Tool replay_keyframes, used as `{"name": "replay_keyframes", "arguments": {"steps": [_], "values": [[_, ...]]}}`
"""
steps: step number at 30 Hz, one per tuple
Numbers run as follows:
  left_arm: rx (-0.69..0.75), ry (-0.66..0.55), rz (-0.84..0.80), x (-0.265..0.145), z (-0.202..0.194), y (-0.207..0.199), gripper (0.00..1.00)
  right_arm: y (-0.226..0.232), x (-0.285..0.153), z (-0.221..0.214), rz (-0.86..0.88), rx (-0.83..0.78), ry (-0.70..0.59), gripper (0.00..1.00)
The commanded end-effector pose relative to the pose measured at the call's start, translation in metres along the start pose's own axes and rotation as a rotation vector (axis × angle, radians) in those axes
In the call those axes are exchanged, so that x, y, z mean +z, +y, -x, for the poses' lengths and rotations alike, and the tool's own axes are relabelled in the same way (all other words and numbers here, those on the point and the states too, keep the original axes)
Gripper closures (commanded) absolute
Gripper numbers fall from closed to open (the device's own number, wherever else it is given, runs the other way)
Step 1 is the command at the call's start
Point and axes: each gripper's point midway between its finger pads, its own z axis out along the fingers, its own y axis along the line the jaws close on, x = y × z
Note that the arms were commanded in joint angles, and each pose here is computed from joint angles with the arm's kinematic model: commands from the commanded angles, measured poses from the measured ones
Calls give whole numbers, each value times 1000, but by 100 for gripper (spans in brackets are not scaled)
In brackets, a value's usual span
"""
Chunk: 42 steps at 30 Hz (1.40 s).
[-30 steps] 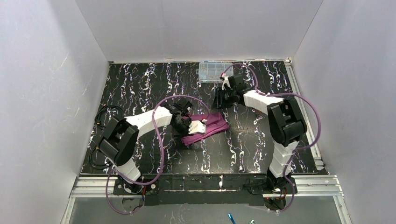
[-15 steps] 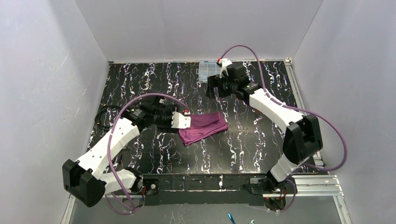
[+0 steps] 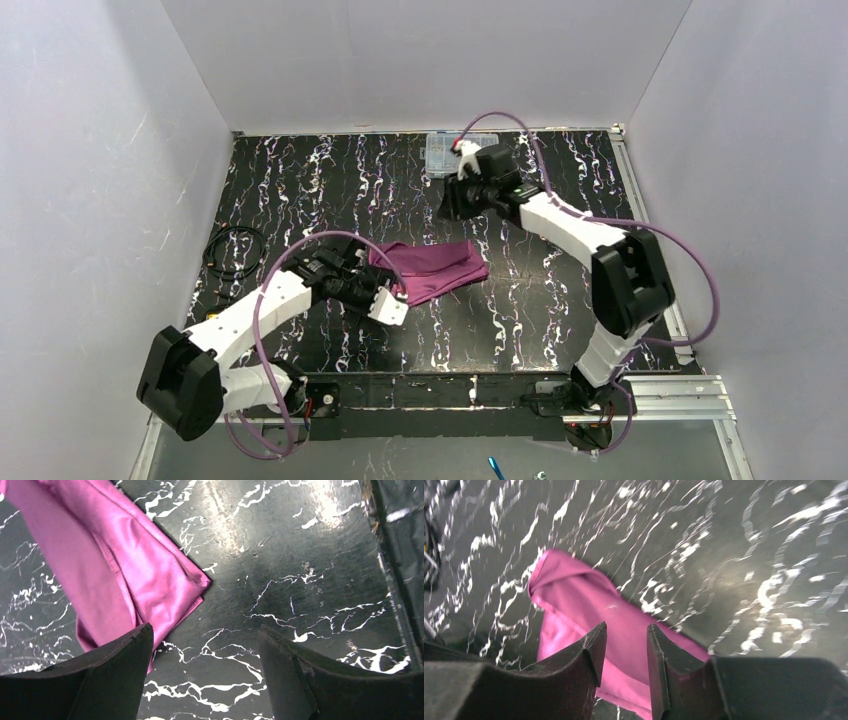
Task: Fold the napkin into a case and place the utensils inside
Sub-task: Rotate the 2/3-rectangle-folded napkin at the center of the board, then pick up the 2/3-rectangle-folded napkin from the center of the board.
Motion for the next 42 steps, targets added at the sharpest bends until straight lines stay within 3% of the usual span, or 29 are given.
{"name": "replay_keyframes", "arguments": {"steps": [1,6,10,28,33,42], "values": [[231,-52,33,19,4,17,27,49,15,-21,138,-80,66,59],[332,-37,20,42,-9,19,34,65,36,-45,234,-80,94,81],[393,-13,-20,57,-23,14,41,67,49,-69,271,-74,147,91],[424,27,-42,75,-48,1,61,51,85,-138,246,-39,241,99],[420,20,13,79,-48,7,73,40,87,-159,210,-11,273,99],[267,42,107,71,-46,27,95,33,83,-169,175,10,269,99]]}}
